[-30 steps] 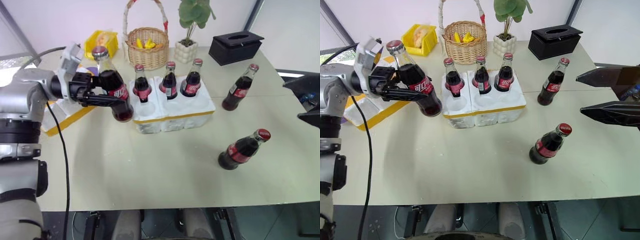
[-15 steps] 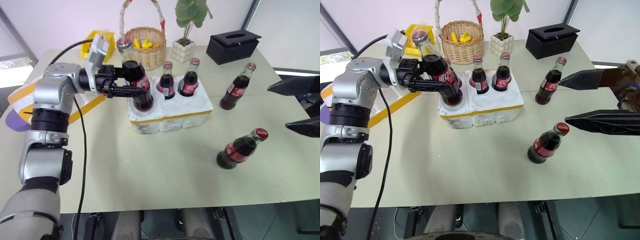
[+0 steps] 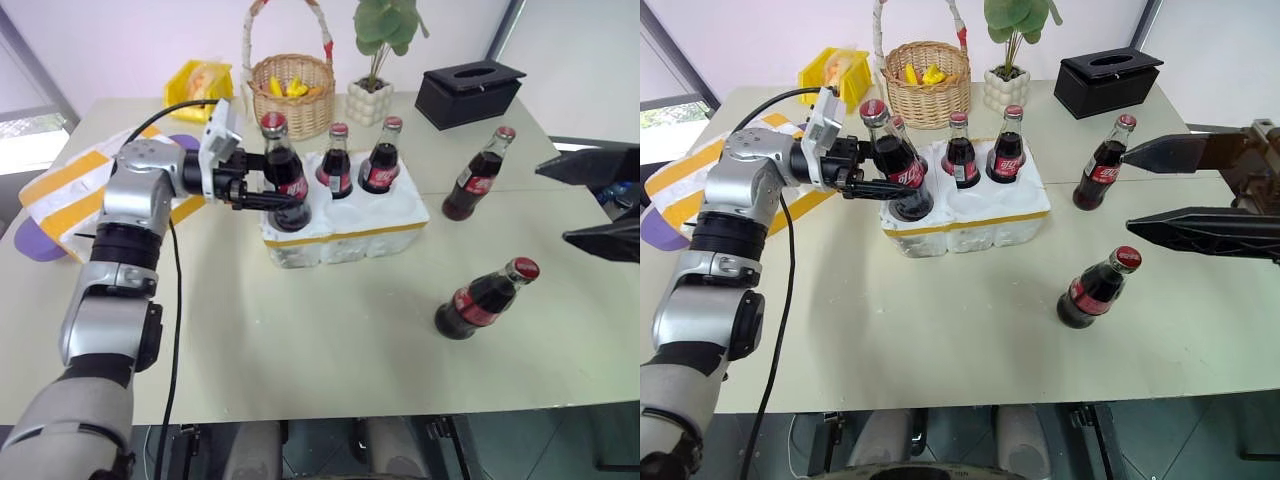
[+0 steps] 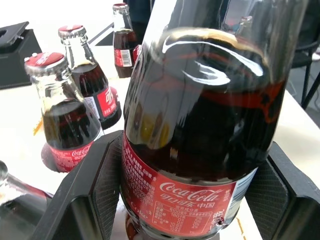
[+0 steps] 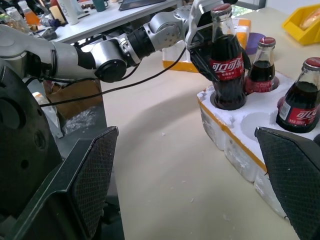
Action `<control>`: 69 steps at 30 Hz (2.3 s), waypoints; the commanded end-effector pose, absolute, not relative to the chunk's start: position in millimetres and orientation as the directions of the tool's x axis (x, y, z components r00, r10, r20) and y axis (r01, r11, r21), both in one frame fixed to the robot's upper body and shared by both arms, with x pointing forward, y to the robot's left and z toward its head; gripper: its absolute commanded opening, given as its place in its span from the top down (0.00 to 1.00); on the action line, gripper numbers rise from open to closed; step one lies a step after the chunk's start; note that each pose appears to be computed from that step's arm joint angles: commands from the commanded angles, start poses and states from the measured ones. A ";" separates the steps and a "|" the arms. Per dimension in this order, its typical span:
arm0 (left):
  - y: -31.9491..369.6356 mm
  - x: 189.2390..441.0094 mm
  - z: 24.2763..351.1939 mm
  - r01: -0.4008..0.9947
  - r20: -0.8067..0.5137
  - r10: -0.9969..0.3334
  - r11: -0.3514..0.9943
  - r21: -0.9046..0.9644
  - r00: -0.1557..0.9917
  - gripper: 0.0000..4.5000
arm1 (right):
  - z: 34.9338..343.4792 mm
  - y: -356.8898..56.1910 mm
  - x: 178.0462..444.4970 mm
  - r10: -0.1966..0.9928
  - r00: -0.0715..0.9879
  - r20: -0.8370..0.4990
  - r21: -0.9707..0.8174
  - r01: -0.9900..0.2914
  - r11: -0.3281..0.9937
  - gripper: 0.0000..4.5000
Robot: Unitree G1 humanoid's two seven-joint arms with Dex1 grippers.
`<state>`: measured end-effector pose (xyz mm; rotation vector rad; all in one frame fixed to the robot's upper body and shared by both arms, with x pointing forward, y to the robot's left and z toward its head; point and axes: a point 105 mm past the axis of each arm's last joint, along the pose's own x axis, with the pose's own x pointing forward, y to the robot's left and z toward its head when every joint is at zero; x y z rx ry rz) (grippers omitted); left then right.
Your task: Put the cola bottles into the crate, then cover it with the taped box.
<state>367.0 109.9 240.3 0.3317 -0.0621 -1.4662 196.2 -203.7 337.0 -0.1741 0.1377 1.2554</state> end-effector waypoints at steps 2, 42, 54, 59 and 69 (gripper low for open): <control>103.0 372.4 233.0 0.954 -0.184 -0.972 0.086 0.287 0.143 0.38 | 343.4 -205.0 195.4 0.933 0.320 -0.164 -0.101 -0.947 0.306 0.00; 171.8 318.6 294.2 0.952 -0.143 -0.965 0.180 0.249 0.220 0.01 | 324.1 -218.4 212.5 0.911 0.391 -0.129 -0.101 -0.920 0.380 0.00; 175.0 279.0 361.2 0.978 -0.011 -0.999 0.048 0.202 0.051 0.01 | 331.0 -219.0 209.5 0.905 0.409 -0.115 -0.134 -0.910 0.393 0.00; 158.3 276.1 351.1 0.982 -0.040 -0.998 -0.052 0.181 -0.045 0.01 | 337.9 -233.5 209.6 0.859 0.506 -0.083 -0.156 -0.858 0.490 0.00; 120.6 284.8 315.7 0.972 -0.077 -0.976 -0.213 0.103 -0.205 0.01 | 338.9 -267.0 175.0 0.719 0.694 -0.028 -0.150 -0.714 0.684 0.00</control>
